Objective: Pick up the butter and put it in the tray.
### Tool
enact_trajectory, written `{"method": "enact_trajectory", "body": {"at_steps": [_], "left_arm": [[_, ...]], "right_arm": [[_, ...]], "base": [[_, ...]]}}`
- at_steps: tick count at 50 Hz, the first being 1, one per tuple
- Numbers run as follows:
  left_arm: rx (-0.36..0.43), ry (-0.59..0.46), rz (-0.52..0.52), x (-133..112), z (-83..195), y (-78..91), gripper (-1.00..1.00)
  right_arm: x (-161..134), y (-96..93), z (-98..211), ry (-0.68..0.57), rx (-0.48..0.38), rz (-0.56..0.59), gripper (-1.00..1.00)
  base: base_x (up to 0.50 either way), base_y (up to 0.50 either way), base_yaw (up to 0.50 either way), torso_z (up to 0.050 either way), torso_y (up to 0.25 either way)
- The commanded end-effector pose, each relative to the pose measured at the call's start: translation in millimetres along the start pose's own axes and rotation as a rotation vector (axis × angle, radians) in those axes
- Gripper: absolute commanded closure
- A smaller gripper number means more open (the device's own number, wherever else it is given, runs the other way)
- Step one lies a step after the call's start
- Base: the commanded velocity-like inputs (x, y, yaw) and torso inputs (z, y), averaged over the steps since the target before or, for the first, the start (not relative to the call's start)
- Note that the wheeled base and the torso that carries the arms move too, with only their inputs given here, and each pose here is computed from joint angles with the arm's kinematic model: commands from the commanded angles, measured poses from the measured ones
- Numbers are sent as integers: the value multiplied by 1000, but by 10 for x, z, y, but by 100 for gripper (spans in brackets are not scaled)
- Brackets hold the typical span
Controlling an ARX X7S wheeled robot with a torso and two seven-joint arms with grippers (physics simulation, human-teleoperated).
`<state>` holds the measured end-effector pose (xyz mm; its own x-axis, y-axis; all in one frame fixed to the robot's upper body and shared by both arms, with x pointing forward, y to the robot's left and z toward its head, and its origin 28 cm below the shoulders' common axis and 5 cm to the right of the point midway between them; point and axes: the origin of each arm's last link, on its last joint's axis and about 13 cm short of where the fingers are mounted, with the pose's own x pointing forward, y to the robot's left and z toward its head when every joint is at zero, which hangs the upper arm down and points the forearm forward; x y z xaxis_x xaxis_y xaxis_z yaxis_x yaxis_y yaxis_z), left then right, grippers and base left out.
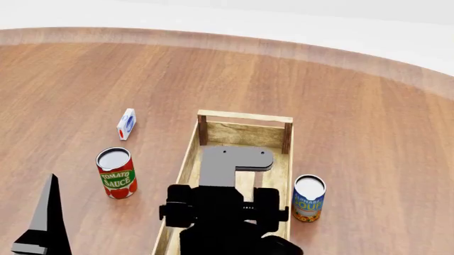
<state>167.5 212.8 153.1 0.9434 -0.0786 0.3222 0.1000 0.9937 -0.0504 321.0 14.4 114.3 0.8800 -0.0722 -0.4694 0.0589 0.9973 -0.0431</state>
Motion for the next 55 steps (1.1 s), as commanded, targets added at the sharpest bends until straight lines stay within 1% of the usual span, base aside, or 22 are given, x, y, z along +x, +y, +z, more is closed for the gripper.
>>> {"method": "enact_trajectory", "body": {"at_steps": [1,5,7,9,10,12,13,17,19,21,22,23,29,35,39,43,44,45,46,51,53,55], "left_arm": [[1,-1,-1,-2,8,0,-100],[2,2,-5,0,-10,-6,-100],[3,3,-7,-1,-11,-12,-100],[3,3,-8,-3,-11,-13,-100],[5,3,-7,1,-16,-12,-100],[6,3,-8,-1,-19,-15,-100],[6,3,-9,-2,-20,-17,-100],[8,4,-13,-5,-26,-27,-100],[9,4,-15,-9,-23,-30,-100],[9,5,-16,-11,-29,-33,-100],[9,5,-17,-12,-30,-34,-100],[9,6,-19,-13,-32,-38,-100],[28,12,-29,-17,-61,-51,-100],[38,13,-33,-22,-74,-65,-100],[40,16,-39,-31,-80,-81,-100],[41,18,-50,-38,-81,-103,-100],[40,18,-52,-39,-83,-105,-100],[41,19,-53,-39,-84,-107,-100],[40,20,-54,-39,-82,-109,-100],[39,21,-64,-50,-84,-132,-100],[40,26,-72,-58,-101,-147,-100],[40,29,-78,-59,-115,-156,-100]], "right_arm": [[-250,-43,45,-131,-57,31,-100],[-331,-101,36,-177,-76,61,-100],[-391,-143,42,-230,-87,69,-100],[-431,-172,40,-245,-75,87,-100],[-477,-199,43,-286,-73,92,-100],[-526,-221,40,-315,-49,80,-100],[-555,-228,30,-334,-70,119,-100],[-658,-276,-10,-399,-69,130,-100],[-695,-307,-46,-418,-35,166,-100],[-711,-341,-94,-444,-70,139,-100],[-726,-353,-109,-442,-61,147,-100],[-740,-383,-158,-452,-82,139,-100],[-783,-469,-327,-450,-92,119,-100],[-879,-534,-478,-500,-87,146,-100],[-926,-552,-580,-558,-121,135,-100],[-957,-568,-699,-567,-142,108,-100],[-970,-571,-722,-580,-134,117,-100],[-990,-574,-758,-578,-88,154,-100],[-1006,-584,-790,-589,-85,149,-100],[-1069,-600,-868,-596,-106,128,-100],[-1075,-609,-947,-588,-93,115,-100],[-1088,-601,-988,-581,-103,107,-100]], "base": [[0,0,0,0,0],[0,0,0,0,0],[0,0,0,0,0],[0,0,0,0,0],[0,0,0,0,0],[0,0,0,0,0],[0,0,0,0,0],[0,0,0,0,0],[0,0,0,0,0],[0,0,0,0,0],[0,0,0,0,0],[0,0,0,0,0],[0,0,0,0,0],[0,0,0,0,0],[0,0,0,0,0],[0,0,0,0,0],[0,0,0,0,0],[0,0,0,0,0],[0,0,0,0,0],[0,0,0,0,0],[0,0,0,0,0],[0,0,0,0,0]]}}
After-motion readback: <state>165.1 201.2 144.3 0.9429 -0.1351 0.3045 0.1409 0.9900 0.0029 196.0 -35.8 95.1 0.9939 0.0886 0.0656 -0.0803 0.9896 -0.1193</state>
